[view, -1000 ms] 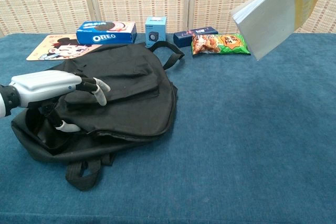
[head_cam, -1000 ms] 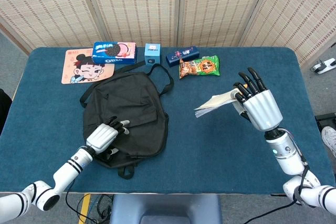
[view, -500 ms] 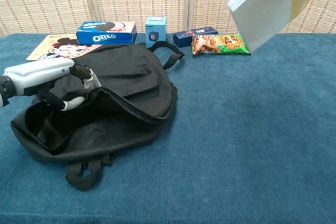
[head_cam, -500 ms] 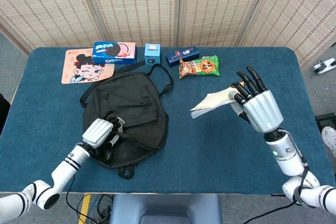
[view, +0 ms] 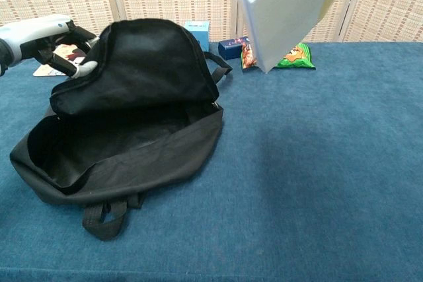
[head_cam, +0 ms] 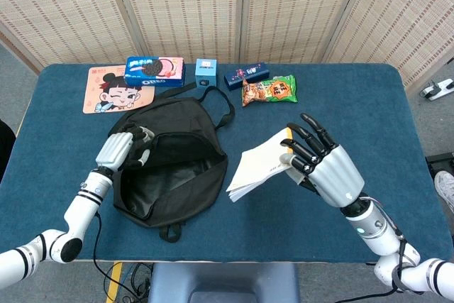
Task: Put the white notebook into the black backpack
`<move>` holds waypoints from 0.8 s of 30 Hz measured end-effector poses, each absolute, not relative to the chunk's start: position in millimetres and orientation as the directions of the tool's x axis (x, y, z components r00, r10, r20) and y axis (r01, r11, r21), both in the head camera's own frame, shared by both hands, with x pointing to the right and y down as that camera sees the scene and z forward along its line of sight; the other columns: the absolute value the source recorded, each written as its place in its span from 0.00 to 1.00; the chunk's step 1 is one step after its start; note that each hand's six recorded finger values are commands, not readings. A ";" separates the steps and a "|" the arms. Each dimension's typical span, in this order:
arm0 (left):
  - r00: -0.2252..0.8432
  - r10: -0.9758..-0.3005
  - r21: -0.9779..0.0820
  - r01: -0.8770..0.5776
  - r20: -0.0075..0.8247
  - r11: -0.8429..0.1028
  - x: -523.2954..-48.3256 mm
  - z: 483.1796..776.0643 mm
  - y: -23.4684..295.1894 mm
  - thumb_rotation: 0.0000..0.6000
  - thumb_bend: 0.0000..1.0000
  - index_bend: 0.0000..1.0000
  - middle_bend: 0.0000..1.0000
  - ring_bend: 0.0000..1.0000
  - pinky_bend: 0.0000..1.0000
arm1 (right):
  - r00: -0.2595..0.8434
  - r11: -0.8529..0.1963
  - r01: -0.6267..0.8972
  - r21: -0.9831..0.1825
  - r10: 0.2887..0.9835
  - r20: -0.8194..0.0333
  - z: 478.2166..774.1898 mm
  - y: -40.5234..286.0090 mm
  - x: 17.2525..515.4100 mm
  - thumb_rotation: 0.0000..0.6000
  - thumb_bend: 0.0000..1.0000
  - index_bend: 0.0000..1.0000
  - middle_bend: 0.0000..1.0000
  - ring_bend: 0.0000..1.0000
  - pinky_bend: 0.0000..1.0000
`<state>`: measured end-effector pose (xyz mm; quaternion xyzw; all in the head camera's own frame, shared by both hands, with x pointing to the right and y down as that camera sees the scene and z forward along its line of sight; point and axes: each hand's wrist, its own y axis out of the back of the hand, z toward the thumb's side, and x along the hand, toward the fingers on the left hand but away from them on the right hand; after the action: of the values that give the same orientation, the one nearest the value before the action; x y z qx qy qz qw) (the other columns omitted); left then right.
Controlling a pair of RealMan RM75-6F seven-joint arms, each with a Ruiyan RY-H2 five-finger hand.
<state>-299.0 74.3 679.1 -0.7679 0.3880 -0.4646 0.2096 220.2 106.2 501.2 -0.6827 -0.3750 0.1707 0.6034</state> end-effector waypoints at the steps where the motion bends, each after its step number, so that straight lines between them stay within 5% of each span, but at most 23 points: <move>1: 0.254 -0.791 -0.681 -0.406 0.557 -0.610 -300.7 679.2 71.0 1.00 0.51 0.72 0.30 0.30 0.09 | 0.669 -0.001 0.312 -0.950 0.710 0.219 501.9 107.4 215.1 1.00 0.55 0.59 0.40 0.18 0.08; 24: 0.163 -0.764 -0.640 -0.455 0.625 -0.620 -303.8 671.7 46.5 1.00 0.51 0.71 0.30 0.30 0.09 | 0.870 -0.261 0.313 -0.913 0.464 0.166 575.3 118.5 31.3 1.00 0.55 0.59 0.41 0.18 0.08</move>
<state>-303.8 46.5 671.7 -0.7468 0.4080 -0.5022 0.1538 31.3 118.5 575.3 -0.7910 -0.2456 0.0679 0.5563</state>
